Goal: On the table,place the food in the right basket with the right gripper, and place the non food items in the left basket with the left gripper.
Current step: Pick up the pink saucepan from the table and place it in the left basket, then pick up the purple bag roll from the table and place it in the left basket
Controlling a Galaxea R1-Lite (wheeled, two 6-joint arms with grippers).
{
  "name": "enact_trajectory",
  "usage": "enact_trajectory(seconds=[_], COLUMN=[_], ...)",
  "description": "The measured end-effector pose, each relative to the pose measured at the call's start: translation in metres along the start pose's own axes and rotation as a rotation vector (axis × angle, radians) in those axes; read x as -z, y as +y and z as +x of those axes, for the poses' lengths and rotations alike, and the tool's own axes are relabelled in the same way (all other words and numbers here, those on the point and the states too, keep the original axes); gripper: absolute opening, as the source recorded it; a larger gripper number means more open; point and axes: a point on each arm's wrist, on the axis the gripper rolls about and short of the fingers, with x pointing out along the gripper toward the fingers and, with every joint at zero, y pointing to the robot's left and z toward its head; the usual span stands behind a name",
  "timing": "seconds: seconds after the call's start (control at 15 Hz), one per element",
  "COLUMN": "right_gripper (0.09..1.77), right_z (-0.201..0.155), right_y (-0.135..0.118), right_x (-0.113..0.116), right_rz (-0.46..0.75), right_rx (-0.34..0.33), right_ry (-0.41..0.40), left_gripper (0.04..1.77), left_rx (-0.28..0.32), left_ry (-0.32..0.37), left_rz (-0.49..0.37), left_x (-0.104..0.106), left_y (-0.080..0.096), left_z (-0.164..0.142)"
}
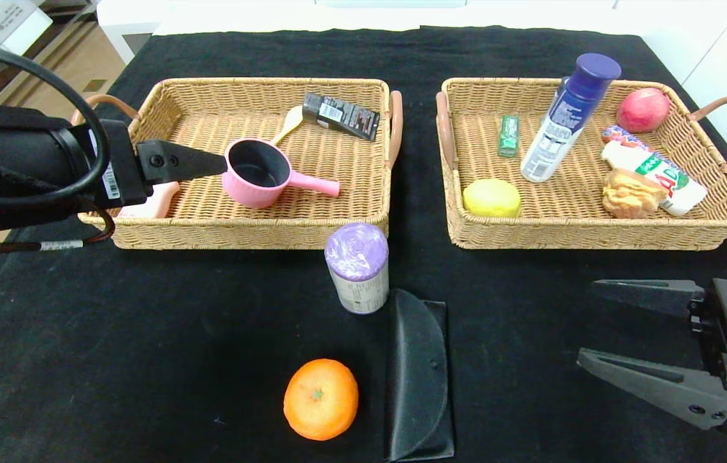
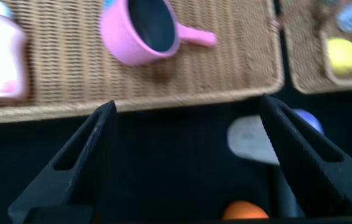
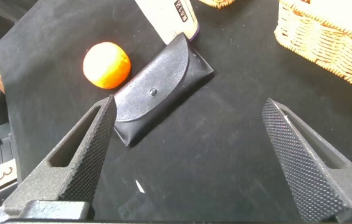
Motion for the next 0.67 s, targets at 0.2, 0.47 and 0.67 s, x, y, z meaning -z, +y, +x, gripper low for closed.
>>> enact_trajectory(seconds=[0.2, 0.47, 0.67], right_gripper=[1.71, 1.71, 1.71], right_z=[0.0, -0.002, -0.002], right_y=[0.0, -0.002, -0.004], right_x=[-0.001, -0.004, -0.006], right_rz=[0.001, 0.003, 0.005], right_rx=[0.0, 0.013, 0.022], right_ry=[-0.001, -0.007, -0.012], left_gripper=[1.68, 1.69, 1.7], left_rx=[0.092, 0.194, 0.256], left_ry=[0.051, 0.116, 0.18], left_rz=[0.056, 0.154, 0.234], left_x=[0.019, 0.042, 0.063], left_y=[-0.016, -0.034, -0.044], left_z=[-0.01, -0.014, -0.015])
